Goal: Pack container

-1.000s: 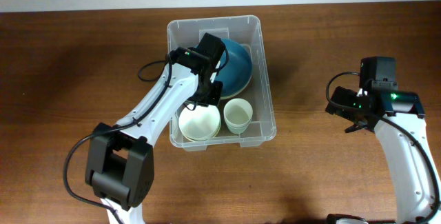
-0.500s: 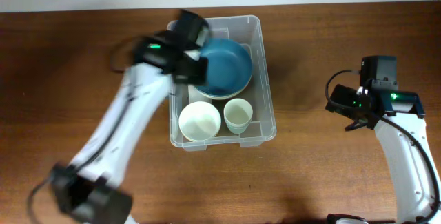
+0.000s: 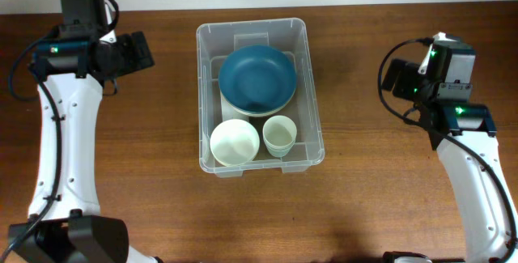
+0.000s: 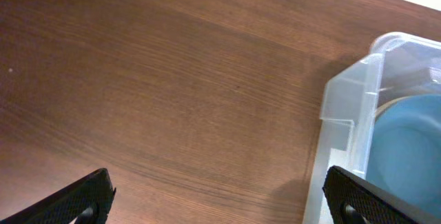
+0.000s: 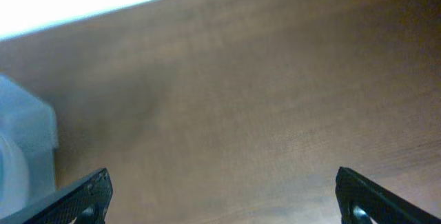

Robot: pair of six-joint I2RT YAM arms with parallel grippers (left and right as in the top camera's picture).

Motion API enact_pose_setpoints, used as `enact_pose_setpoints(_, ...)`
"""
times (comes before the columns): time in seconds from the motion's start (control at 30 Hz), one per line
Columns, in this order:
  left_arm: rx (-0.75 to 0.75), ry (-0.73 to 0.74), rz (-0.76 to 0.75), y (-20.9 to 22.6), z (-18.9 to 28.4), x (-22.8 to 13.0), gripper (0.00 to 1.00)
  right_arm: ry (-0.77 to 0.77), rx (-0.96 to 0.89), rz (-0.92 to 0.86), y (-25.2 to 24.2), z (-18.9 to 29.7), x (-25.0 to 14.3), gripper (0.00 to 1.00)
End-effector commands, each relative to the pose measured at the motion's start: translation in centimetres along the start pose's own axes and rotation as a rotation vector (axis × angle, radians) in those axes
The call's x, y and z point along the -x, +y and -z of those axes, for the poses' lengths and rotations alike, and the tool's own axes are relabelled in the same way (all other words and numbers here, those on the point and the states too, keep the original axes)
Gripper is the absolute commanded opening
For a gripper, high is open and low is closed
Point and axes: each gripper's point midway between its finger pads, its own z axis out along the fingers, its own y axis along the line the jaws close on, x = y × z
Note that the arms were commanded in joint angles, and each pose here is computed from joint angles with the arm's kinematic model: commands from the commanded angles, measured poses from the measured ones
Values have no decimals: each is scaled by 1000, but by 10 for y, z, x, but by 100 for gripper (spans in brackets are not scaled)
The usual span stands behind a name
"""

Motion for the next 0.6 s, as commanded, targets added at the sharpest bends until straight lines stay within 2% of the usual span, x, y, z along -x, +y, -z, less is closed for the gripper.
enact_pose_setpoints(0.0,-62,38,-95,-2,2,-8,99,8,8,-3,0,21,-1,99)
enact_pose_setpoints(0.1,-59,36,-134,0,14,-12,99,7,5,-53,-4,40,-4,99)
enact_pose_setpoints(0.3,-73,-60,-143,7,58,-30,99,-133,12,-101,-18,105,-16,99)
enact_pose_setpoints(0.43,-91,-200,-136,18,84,-77,99,-193,28,-128,-29,128,-59,99)
enact_pose_setpoints(0.57,-107,-333,-128,30,91,-126,100,-191,35,-169,-38,138,-107,99)
